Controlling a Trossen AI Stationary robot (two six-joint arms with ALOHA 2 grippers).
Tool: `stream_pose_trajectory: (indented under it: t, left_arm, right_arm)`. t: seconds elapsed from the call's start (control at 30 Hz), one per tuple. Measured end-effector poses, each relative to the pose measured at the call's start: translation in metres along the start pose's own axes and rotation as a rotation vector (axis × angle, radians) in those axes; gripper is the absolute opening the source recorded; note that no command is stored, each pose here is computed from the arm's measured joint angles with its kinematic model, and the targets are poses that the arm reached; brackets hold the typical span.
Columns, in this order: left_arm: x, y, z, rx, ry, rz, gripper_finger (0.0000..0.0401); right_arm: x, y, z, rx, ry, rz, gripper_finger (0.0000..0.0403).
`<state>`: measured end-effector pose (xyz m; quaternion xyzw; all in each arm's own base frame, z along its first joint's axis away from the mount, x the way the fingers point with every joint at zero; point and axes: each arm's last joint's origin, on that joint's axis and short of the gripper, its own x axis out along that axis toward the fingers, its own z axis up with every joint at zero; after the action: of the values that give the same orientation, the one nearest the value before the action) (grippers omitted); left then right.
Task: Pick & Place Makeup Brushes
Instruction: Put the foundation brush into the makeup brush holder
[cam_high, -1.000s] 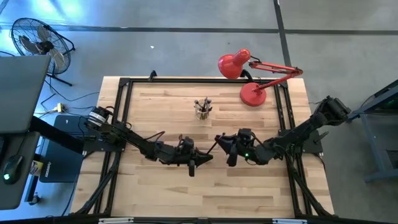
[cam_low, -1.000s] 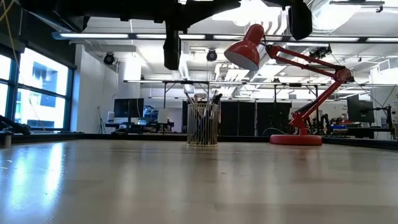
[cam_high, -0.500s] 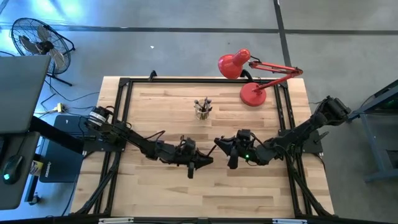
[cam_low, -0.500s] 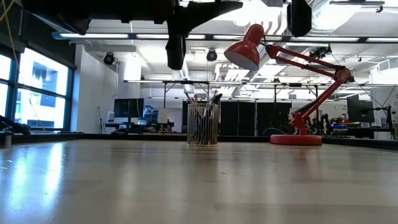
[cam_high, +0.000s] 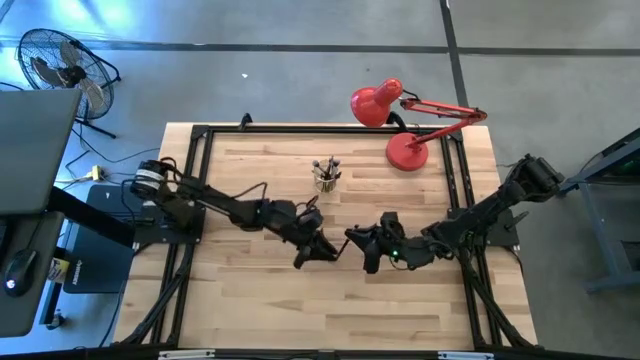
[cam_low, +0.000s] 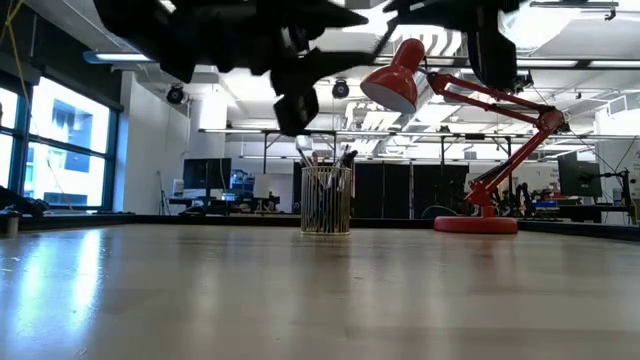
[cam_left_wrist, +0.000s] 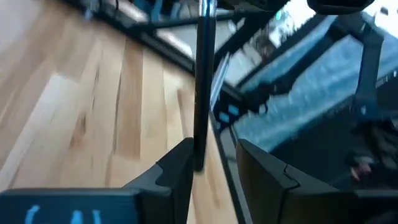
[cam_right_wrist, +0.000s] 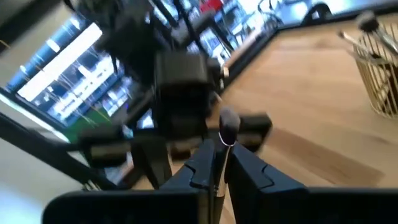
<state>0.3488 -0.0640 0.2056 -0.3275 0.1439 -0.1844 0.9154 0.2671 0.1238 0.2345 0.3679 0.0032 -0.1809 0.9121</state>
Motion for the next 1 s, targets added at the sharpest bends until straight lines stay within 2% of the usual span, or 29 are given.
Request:
stream_pose_trajectory:
  t: [0.23, 0.37, 0.43, 0.57, 0.7, 0.83, 1.0]
  left_arm:
    - [-0.016, 0.026, 0.007, -0.032, 0.152, 0.082, 0.0122]
    - [-0.022, 0.036, 0.006, -0.051, 0.189, 0.172, 0.0122]
    - [-0.023, 0.040, 0.002, -0.047, 0.213, 0.226, 0.0122]
    - [-0.029, 0.050, 0.003, -0.063, 0.239, 0.282, 0.0122]
    - [-0.045, 0.060, 0.018, -0.088, 0.222, 0.334, 0.0122]
    - [-0.068, 0.062, 0.040, -0.046, 0.154, 0.411, 0.0122]
    - [-0.108, 0.042, 0.066, 0.083, 0.021, 0.558, 0.0122]
  right_arm:
    - [0.000, -0.016, -0.011, 0.014, 0.119, -0.099, 0.0017]
    - [0.006, -0.028, -0.007, 0.004, 0.086, -0.195, 0.0020]
    - [0.014, -0.034, 0.000, -0.040, 0.067, -0.222, 0.0020]
    - [0.036, -0.049, 0.022, -0.187, 0.064, -0.242, 0.0017]
    - [0.061, -0.065, 0.057, -0.298, 0.017, -0.189, 0.0017]
    - [0.079, -0.084, 0.099, -0.379, -0.075, -0.096, 0.0017]
    - [0.089, -0.113, 0.131, -0.428, -0.070, -0.064, 0.0017]
